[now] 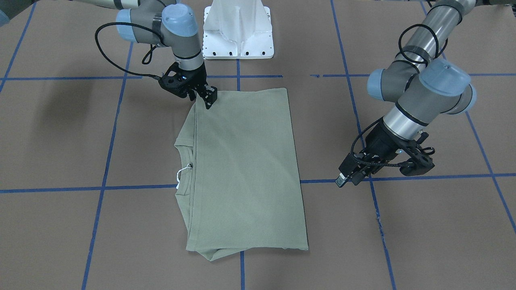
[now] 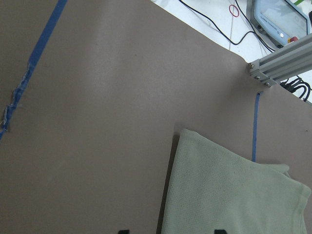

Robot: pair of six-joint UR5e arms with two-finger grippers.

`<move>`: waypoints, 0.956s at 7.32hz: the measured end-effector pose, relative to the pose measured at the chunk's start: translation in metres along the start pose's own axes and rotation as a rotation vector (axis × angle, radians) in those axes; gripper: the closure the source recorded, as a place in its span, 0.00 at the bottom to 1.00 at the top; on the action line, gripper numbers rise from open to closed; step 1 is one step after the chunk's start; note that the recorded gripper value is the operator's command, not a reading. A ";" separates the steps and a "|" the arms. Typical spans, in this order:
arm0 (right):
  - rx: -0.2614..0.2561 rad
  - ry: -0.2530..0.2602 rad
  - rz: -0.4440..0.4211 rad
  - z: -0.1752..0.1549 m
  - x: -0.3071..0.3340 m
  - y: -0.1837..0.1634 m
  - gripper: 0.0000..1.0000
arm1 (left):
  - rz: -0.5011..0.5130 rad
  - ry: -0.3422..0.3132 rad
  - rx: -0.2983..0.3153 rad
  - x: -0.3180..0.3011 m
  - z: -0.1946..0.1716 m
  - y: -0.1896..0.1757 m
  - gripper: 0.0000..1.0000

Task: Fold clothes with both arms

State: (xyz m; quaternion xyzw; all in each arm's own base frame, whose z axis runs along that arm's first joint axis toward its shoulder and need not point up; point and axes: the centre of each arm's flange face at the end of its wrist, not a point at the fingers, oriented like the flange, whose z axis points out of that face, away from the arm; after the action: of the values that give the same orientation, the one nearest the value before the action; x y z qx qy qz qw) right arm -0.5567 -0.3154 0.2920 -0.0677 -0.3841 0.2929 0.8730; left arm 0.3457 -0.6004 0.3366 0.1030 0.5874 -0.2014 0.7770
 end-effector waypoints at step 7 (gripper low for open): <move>-0.003 -0.003 0.016 0.000 0.003 -0.002 1.00 | -0.002 0.001 0.000 -0.006 -0.006 0.004 0.34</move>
State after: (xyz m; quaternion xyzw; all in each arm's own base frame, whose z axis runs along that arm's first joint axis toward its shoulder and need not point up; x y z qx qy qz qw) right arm -0.5542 -0.3155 0.2951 -0.0718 -0.3854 0.2993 0.8699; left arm 0.3410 -0.5937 0.3403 0.1023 0.5879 -0.2022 0.7766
